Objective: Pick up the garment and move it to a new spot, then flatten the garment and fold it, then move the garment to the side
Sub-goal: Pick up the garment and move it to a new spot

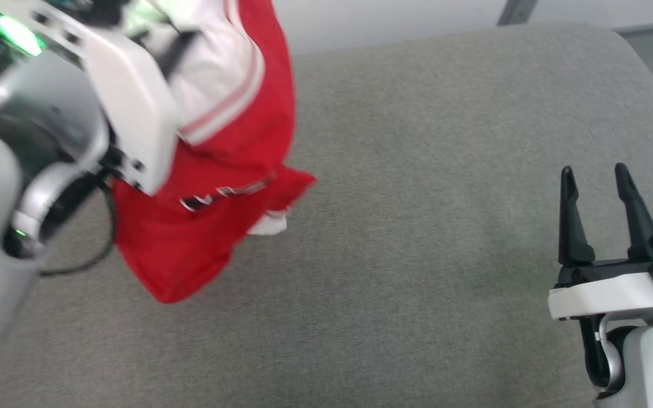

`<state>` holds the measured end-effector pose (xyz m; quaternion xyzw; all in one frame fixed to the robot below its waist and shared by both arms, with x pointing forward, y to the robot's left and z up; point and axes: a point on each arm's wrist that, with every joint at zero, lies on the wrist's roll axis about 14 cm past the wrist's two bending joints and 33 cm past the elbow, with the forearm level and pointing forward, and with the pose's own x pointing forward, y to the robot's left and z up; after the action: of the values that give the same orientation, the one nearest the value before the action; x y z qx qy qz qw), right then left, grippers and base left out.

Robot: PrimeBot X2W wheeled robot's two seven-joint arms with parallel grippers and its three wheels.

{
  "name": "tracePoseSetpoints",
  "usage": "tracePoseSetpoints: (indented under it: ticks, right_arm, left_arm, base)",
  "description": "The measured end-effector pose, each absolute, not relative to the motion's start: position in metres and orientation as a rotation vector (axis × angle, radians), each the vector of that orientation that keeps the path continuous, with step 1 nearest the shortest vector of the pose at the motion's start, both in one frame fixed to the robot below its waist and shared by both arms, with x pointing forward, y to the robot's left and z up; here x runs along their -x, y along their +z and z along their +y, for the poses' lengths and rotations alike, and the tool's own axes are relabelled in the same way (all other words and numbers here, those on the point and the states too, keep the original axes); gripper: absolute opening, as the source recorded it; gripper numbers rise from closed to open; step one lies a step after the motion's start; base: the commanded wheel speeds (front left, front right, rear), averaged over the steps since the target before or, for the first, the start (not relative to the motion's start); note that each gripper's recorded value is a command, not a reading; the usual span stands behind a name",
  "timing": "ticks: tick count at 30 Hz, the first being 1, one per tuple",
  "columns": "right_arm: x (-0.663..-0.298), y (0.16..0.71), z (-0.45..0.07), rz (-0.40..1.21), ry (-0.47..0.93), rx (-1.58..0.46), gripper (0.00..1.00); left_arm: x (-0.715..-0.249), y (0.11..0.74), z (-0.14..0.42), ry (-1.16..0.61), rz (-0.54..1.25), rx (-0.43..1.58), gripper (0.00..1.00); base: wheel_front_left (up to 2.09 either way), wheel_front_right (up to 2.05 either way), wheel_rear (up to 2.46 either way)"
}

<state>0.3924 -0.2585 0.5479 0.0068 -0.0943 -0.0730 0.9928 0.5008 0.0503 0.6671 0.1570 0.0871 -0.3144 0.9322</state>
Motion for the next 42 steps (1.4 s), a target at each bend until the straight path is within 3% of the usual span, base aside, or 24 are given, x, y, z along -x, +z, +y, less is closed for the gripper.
tracePoseSetpoints:
  ticks: [6,16,26,27,28,29,30,42]
  right_arm:
    - [-0.387,0.529,-0.265,-0.141,-0.173,-0.022,1.00]
    - [-0.391,0.510,-0.260,-0.091,-0.163,-0.048,1.00]
    - [-0.396,0.507,-0.254,-0.083,-0.144,-0.054,1.00]
    - [-0.397,0.507,-0.253,-0.084,-0.141,-0.054,1.00]
    - [-0.398,0.507,-0.252,-0.085,-0.139,-0.055,1.00]
    - [-0.399,0.508,-0.252,-0.086,-0.137,-0.054,1.00]
    - [-0.399,0.508,-0.251,-0.088,-0.134,-0.054,1.00]
    - [-0.406,0.519,-0.234,-0.120,-0.081,-0.041,1.00]
  left_arm:
    - [-0.496,0.587,0.025,-0.734,0.383,-0.303,0.00]
    - [-0.471,0.451,0.035,-0.746,0.783,-0.266,0.00]
    - [-0.439,0.381,0.035,-0.768,0.981,-0.270,0.00]
    - [-0.439,0.379,0.035,-0.771,0.985,-0.271,0.11]
    - [-0.439,0.377,0.035,-0.770,0.987,-0.278,0.30]
    - [-0.440,0.375,0.036,-0.767,0.991,-0.281,0.88]
    - [-0.440,0.374,0.036,-0.767,0.995,-0.281,1.00]
    - [-0.454,0.405,0.038,-0.733,0.828,-0.179,1.00]
  base:
    - [0.00,0.00,0.00]
    - [0.00,0.00,0.00]
    - [0.00,0.00,0.00]
    - [0.00,0.00,0.00]
    - [0.00,0.00,0.00]
    - [0.00,0.00,0.00]
    - [0.00,0.00,0.00]
    - [0.00,0.00,0.00]
